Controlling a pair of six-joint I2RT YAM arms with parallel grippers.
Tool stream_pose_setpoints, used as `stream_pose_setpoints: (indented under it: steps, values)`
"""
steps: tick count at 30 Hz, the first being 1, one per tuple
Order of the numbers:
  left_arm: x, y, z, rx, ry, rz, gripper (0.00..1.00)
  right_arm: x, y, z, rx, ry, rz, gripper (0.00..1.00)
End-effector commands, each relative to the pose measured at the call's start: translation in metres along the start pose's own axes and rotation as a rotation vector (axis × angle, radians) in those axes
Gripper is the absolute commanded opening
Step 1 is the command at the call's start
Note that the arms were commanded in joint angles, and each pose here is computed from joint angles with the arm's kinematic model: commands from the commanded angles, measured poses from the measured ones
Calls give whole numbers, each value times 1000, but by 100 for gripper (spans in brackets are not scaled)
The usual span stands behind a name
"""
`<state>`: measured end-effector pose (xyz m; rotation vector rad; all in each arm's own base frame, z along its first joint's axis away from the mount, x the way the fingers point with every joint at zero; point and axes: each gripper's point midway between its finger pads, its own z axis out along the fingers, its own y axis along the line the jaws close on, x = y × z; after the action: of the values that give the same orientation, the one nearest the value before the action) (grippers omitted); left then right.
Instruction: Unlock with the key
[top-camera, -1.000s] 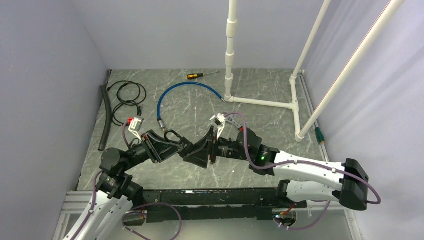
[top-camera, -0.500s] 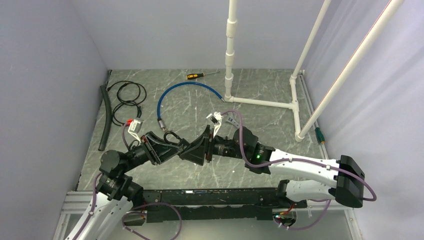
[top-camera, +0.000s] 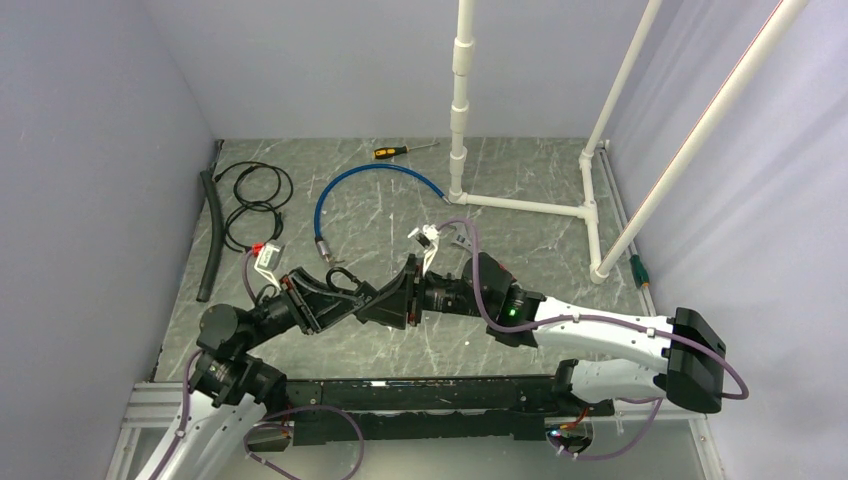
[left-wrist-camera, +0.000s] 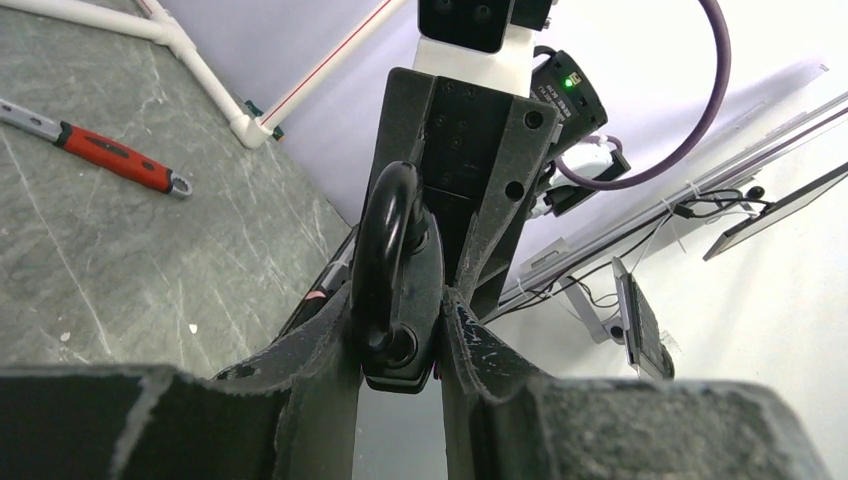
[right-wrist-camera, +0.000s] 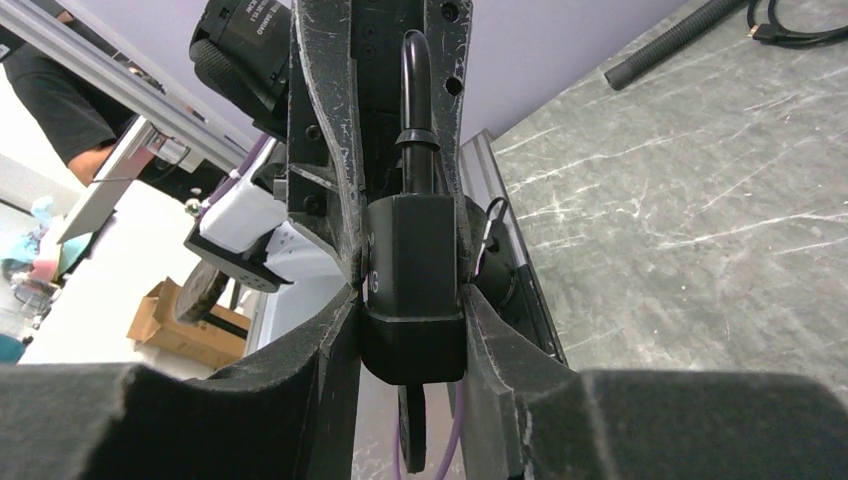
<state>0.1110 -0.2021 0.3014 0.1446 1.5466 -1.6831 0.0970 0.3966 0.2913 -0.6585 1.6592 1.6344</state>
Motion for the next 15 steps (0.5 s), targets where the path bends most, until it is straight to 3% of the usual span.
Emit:
stream_pose_setpoints:
  steps: [1, 4, 7, 10, 15]
  values:
    - [-13, -15, -4, -3, -52, 58, 29, -23, 19, -1, -56, -75, -42, 0]
    - [-12, -13, -9, -36, -52, 69, 62, -20, 16, -3, -44, -73, -34, 0]
    - [-8, -7, -16, -91, -54, 72, 88, -16, 13, -7, -38, -69, -24, 0]
    - [-7, 2, -24, -158, -67, 77, 99, -14, 14, -10, -39, -72, -14, 0]
    - [-7, 8, -31, -208, -90, 80, 99, -14, 18, -14, -61, -76, -4, 0]
